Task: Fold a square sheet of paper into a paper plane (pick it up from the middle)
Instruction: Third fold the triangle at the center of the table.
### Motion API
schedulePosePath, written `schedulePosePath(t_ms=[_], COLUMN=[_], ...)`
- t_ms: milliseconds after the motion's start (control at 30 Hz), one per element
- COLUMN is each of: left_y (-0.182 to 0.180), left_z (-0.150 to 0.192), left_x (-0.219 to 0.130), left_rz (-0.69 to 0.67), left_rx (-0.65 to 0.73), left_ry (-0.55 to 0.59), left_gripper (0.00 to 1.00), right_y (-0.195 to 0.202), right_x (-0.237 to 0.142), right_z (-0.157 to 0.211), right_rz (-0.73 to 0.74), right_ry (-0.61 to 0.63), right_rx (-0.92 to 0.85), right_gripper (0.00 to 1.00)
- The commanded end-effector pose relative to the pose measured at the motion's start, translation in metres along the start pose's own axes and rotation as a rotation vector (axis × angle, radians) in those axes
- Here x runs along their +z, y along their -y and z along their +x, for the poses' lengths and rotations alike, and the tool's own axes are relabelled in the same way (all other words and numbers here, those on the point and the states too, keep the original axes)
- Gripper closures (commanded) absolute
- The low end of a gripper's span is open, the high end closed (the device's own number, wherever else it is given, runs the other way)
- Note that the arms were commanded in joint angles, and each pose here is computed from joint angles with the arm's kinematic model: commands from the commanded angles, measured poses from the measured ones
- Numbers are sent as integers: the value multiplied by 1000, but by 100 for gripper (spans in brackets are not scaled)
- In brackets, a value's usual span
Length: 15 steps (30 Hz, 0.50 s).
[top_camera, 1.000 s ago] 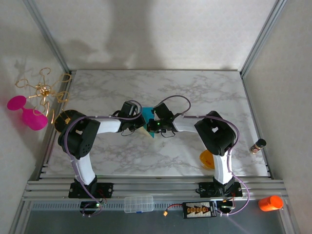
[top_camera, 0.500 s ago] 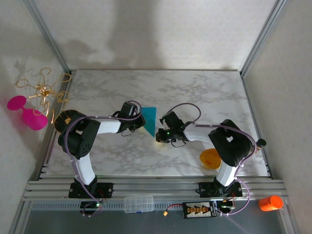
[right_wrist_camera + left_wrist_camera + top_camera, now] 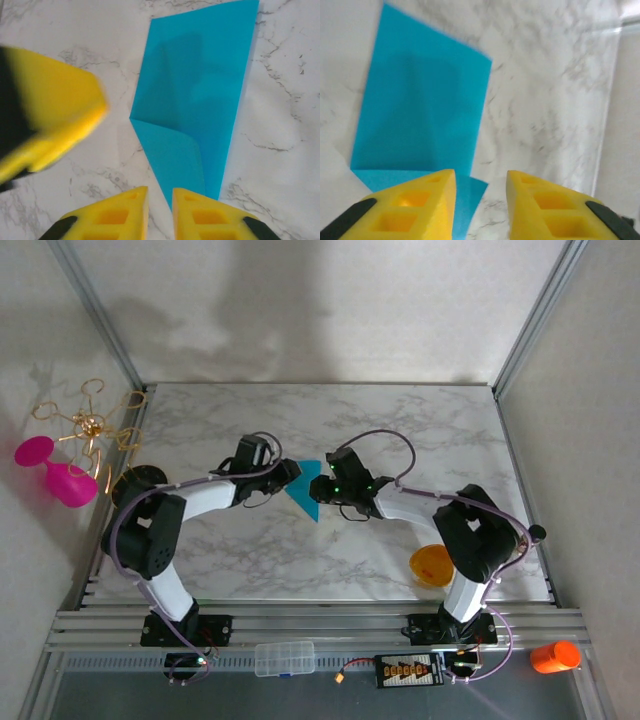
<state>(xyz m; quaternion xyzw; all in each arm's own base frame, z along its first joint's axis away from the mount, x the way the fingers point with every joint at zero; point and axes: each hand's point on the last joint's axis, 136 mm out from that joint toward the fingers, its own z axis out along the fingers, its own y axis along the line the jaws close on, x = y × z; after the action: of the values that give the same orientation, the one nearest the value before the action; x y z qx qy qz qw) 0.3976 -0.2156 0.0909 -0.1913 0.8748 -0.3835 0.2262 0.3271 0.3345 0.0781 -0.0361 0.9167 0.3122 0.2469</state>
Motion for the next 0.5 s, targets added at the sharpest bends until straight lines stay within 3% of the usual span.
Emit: schedulePosePath(t_ms=[0, 200, 333, 467], left_y=[-6, -29, -34, -33], left_z=[-13, -11, -5, -3], left_x=[-19, -26, -18, -8], left_rz=[11, -13, 7, 21], left_rx=[-45, -73, -104, -134], left_ry=[46, 44, 20, -6], left_gripper=[59, 50, 43, 44], right_y=[-9, -3, 29, 35], right_x=[14, 36, 48, 59], right_z=[-11, -14, -13, -7], right_rz=[-19, 20, 171, 165], right_ry=[12, -13, -7, -23], right_rx=[-4, 2, 65, 87], right_gripper=[82, 82, 79, 77])
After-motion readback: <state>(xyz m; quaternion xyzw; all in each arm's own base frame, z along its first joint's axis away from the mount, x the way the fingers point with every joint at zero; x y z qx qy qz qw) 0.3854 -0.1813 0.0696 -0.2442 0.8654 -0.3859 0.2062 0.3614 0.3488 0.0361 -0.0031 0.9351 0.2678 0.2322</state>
